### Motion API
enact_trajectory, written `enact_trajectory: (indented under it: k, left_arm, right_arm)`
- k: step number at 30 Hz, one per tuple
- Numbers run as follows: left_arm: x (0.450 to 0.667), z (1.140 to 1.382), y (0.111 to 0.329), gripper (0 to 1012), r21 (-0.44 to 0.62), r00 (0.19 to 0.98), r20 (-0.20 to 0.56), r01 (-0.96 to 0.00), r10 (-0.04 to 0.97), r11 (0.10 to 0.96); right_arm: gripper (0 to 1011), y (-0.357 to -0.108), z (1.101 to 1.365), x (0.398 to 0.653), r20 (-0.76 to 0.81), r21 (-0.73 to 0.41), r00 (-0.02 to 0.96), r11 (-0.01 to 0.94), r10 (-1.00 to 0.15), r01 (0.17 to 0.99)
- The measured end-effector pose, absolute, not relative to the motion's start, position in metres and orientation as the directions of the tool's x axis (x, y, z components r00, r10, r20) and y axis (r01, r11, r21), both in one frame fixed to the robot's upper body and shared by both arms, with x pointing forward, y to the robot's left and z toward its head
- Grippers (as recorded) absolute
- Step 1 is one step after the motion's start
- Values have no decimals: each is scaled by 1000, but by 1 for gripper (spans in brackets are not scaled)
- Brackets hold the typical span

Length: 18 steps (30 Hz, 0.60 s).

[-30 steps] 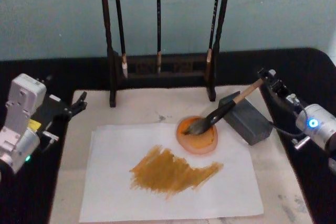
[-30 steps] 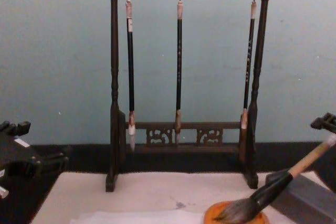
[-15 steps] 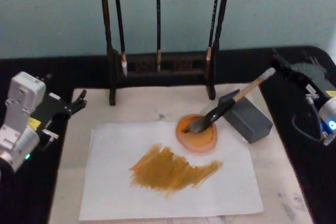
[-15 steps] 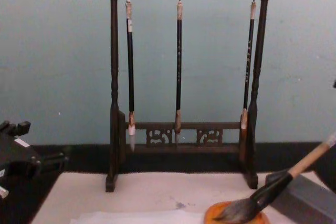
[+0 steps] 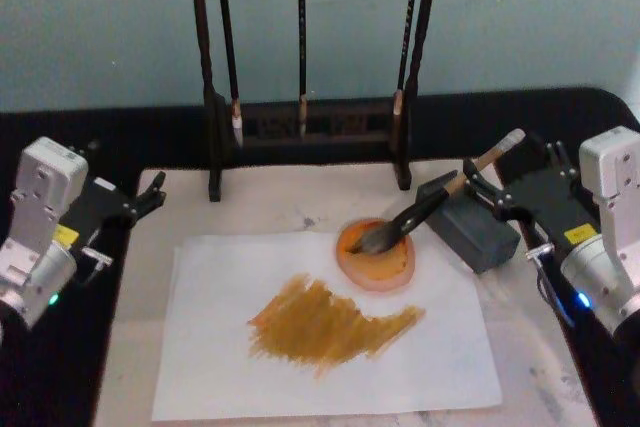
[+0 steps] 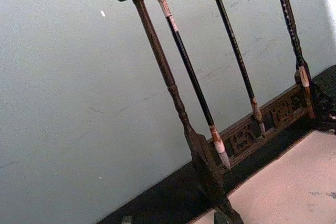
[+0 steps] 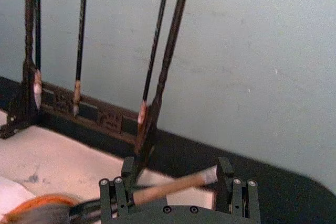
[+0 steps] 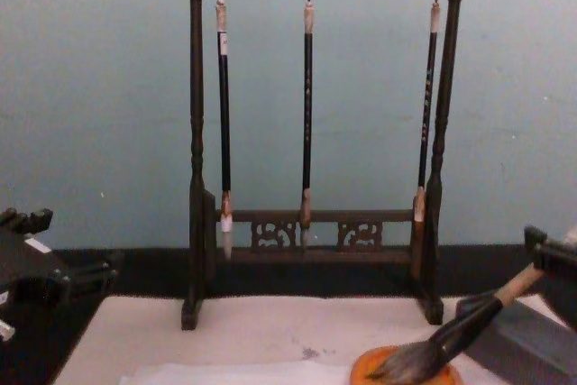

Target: Pick up the brush from the inkstone, write on the paper, then place the brush back to its original position.

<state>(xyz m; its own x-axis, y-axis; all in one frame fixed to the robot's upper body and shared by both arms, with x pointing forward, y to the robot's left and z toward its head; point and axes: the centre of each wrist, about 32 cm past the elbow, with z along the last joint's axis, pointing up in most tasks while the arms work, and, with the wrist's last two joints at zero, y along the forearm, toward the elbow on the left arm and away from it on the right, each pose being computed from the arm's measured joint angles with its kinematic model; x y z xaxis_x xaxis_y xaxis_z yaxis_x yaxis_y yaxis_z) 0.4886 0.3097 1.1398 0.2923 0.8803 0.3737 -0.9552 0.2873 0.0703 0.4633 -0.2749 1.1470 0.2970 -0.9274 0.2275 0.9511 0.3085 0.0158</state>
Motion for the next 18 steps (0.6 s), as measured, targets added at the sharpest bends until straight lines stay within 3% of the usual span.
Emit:
enact_trajectory:
  k: [6, 18]
  left_arm:
    - [489, 1140, 310, 1010, 70, 292, 374, -955, 880, 287]
    - [489, 1140, 310, 1010, 70, 292, 374, -955, 880, 287]
  right_arm:
    - [1000, -277, 1134, 464, 169, -6, 272, 275, -947, 961]
    - [1000, -281, 1133, 467, 123, 1, 280, 282, -952, 959]
